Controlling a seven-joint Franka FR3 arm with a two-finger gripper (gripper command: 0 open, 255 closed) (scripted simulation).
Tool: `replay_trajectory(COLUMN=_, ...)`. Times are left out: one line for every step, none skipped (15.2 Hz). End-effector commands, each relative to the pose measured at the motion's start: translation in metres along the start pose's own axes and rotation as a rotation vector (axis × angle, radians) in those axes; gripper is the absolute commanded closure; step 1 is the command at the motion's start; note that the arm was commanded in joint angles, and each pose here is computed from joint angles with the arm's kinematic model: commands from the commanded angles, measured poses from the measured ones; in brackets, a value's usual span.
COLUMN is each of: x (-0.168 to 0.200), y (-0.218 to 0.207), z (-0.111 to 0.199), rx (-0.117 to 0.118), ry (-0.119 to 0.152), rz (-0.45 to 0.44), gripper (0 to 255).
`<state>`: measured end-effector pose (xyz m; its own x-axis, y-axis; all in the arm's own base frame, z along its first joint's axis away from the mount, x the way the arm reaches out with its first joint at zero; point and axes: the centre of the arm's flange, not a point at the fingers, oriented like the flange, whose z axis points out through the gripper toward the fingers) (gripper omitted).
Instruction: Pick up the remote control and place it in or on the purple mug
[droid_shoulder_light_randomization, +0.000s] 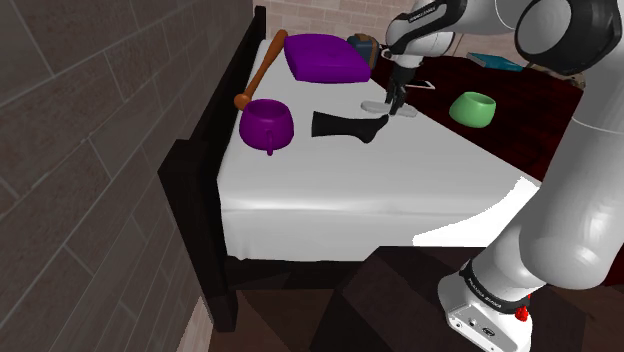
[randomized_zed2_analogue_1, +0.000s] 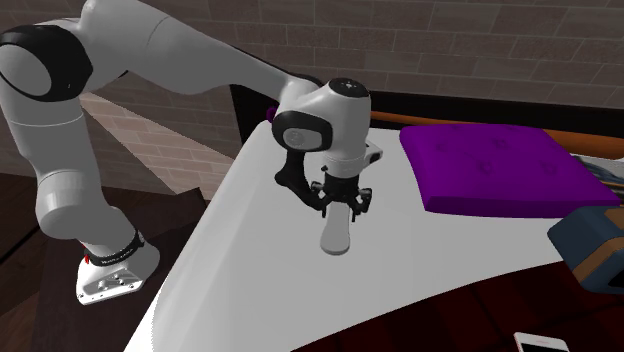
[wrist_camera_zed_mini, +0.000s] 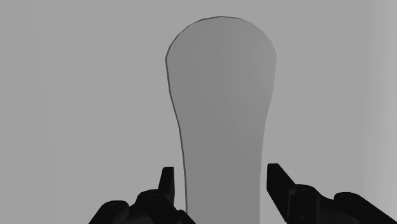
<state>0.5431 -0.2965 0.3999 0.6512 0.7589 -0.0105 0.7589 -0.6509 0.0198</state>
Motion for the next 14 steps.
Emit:
replay_trajectory(x=-0.001, y=0.001, z=-0.011, rx=0.0, ry=0.0, rz=0.0, gripper=255)
replay_trajectory(x=-0.001, y=0.001, z=-0.016, rx=0.0, ry=0.0, rz=0.0, gripper=255)
replay_trajectory(x=-0.001, y=0.001, z=-0.021, rx=0.0, ry=0.0, rz=0.0, gripper=255)
replay_trajectory(x=-0.001, y=0.001, z=-0.027, rx=0.0, ry=0.0, rz=0.0, gripper=255)
replay_trajectory(x=-0.001, y=0.001, z=-0.032, rx=0.0, ry=0.0, rz=0.0, gripper=255)
replay_trajectory(x=-0.001, y=0.001, z=-0.037, rx=0.0, ry=0.0, rz=0.0, gripper=255)
replay_trajectory(x=-0.001, y=0.001, z=-0.043, rx=0.0, ry=0.0, rz=0.0, gripper=255)
replay_trajectory(x=-0.002, y=0.001, z=-0.048, rx=0.0, ry=0.0, rz=0.0, gripper=255)
replay_trajectory(x=-0.002, y=0.002, z=-0.053, rx=0.0, ry=0.0, rz=0.0, gripper=255)
replay_trajectory(x=-0.002, y=0.002, z=-0.058, rx=0.0, ry=0.0, rz=0.0, gripper=255)
replay_trajectory(x=-0.002, y=0.002, z=-0.064, rx=0.0, ry=0.0, rz=0.0, gripper=255)
replay_trajectory(x=-0.002, y=0.002, z=-0.069, rx=0.0, ry=0.0, rz=0.0, gripper=255)
replay_trajectory(x=-0.002, y=0.002, z=-0.074, rx=0.0, ry=0.0, rz=0.0, gripper=255)
replay_trajectory(x=-0.002, y=0.002, z=-0.079, rx=0.0, ry=0.0, rz=0.0, gripper=255)
